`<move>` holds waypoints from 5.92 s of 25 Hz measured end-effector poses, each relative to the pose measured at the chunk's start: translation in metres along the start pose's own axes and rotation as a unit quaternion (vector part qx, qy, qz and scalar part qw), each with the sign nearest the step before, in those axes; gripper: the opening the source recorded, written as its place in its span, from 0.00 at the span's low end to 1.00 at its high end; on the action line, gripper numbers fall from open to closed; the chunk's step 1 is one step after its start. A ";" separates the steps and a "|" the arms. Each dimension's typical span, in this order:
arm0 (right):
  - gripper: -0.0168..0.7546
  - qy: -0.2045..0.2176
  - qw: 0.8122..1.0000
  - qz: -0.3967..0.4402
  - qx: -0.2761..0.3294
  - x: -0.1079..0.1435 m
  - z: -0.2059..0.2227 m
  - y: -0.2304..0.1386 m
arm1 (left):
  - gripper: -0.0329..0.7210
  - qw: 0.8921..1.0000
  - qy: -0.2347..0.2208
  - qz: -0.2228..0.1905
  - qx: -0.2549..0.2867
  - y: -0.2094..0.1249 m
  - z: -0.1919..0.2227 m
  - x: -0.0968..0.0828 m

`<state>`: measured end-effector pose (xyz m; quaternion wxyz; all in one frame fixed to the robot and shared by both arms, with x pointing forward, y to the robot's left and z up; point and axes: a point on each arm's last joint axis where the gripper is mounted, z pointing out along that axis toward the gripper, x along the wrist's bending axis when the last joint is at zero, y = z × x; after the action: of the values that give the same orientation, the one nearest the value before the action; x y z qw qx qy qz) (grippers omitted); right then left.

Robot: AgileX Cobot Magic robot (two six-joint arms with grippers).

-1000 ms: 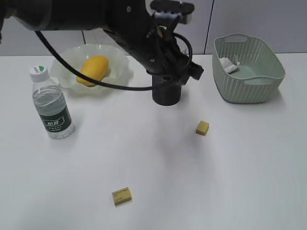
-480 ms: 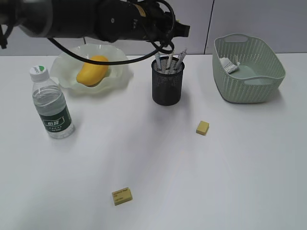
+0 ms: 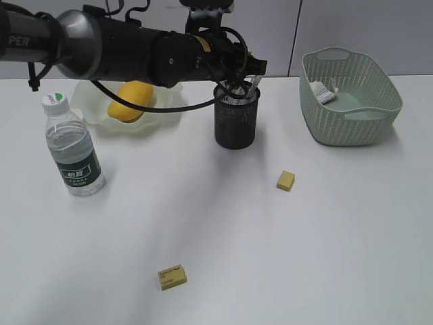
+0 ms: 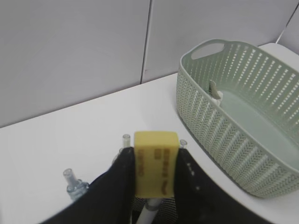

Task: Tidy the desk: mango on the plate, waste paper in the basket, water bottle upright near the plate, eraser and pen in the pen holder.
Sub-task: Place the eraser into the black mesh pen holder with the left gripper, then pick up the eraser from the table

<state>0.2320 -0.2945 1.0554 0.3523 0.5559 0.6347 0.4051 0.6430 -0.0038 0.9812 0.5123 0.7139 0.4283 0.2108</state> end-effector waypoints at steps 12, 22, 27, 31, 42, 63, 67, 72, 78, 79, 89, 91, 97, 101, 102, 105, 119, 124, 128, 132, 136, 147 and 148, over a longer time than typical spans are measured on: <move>0.76 0.000 1.000 0.000 0.000 0.000 0.000 0.000 | 0.31 1.000 0.004 -0.002 0.031 -0.019 0.010 0.003; 0.76 0.000 1.000 0.000 0.000 0.000 0.000 0.000 | 0.50 0.999 0.005 0.003 0.053 -0.028 0.014 0.004; 0.76 0.000 1.000 0.000 0.000 0.000 0.000 0.000 | 0.70 0.998 0.005 0.006 0.055 -0.029 0.013 0.004; 0.76 0.000 1.000 0.000 0.000 0.000 0.000 0.000 | 0.73 0.998 0.005 0.018 0.065 -0.026 0.010 0.003; 0.76 0.000 1.000 0.000 0.000 0.000 0.000 0.000 | 0.73 0.993 -0.001 0.015 0.115 0.044 -0.067 -0.009; 0.76 0.000 1.000 0.000 0.000 0.000 0.000 0.000 | 0.73 0.927 0.184 -0.130 0.299 0.092 -0.220 0.144; 0.76 0.000 1.000 0.000 0.000 0.000 0.000 0.000 | 0.73 0.917 0.216 -0.149 0.301 0.090 -0.232 0.169; 0.76 0.000 1.000 0.000 -0.001 0.000 0.000 0.000 | 0.73 0.904 0.237 -0.166 0.315 0.086 -0.243 0.185; 0.76 0.000 1.000 0.000 -0.001 0.000 0.000 0.000 | 0.72 0.894 0.252 -0.165 0.331 0.083 -0.249 0.191; 0.76 0.000 1.000 0.000 -0.001 0.000 0.000 0.000 | 0.72 0.894 0.253 -0.165 0.332 0.083 -0.250 0.192; 0.76 0.000 1.000 0.000 0.000 0.000 0.000 0.000 | 0.72 0.905 0.267 -0.150 0.297 0.069 -0.333 0.144; 0.76 0.000 1.000 0.000 0.000 0.000 0.000 0.000 | 0.72 0.907 0.270 -0.146 0.288 0.052 -0.359 0.127; 0.76 0.000 1.000 0.000 0.000 0.000 0.000 0.000 | 0.71 0.923 0.275 -0.133 0.235 0.000 -0.431 0.079; 0.76 0.000 1.000 0.000 -0.001 0.000 0.000 0.000 | 0.71 0.933 0.279 -0.123 0.191 -0.038 -0.465 0.055; 0.76 0.000 1.000 0.000 0.000 0.000 0.000 0.000 | 0.71 0.936 0.280 -0.120 0.178 -0.047 -0.471 0.050; 0.76 0.000 1.000 0.000 -0.001 0.000 0.000 0.000 | 0.71 0.944 0.284 -0.108 0.131 -0.069 -0.488 0.038; 0.76 0.001 1.000 0.000 0.000 0.000 0.000 0.000 | 0.71 0.955 0.289 -0.071 0.002 -0.127 -0.507 0.021; 0.76 0.001 1.000 0.001 0.000 0.000 0.000 0.000 | 0.70 0.955 0.289 -0.068 0.004 -0.127 -0.506 0.021; 0.76 0.001 1.000 0.001 -0.001 0.000 0.000 0.000 | 0.70 0.955 0.289 -0.068 0.003 -0.127 -0.506 0.021; 0.76 0.001 1.000 0.001 -0.001 0.000 0.000 0.000 | 0.70 0.955 0.289 -0.067 0.002 -0.127 -0.507 0.021; 0.76 0.001 1.000 0.001 -0.001 0.000 0.000 0.000 | 0.70 0.955 0.289 -0.067 0.002 -0.127 -0.507 0.021; 0.76 0.001 1.000 0.001 0.000 0.000 0.000 0.000 | 0.70 0.958 0.280 -0.063 0.003 -0.127 -0.507 0.021; 0.76 0.001 1.000 0.001 0.000 0.000 0.000 0.000 | 0.70 0.958 0.280 -0.063 0.003 -0.127 -0.507 0.021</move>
<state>0.2320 -0.2943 1.0554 0.3514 0.5558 0.6346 0.4061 0.2296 0.3067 1.0581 0.3820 0.5990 0.5996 0.3685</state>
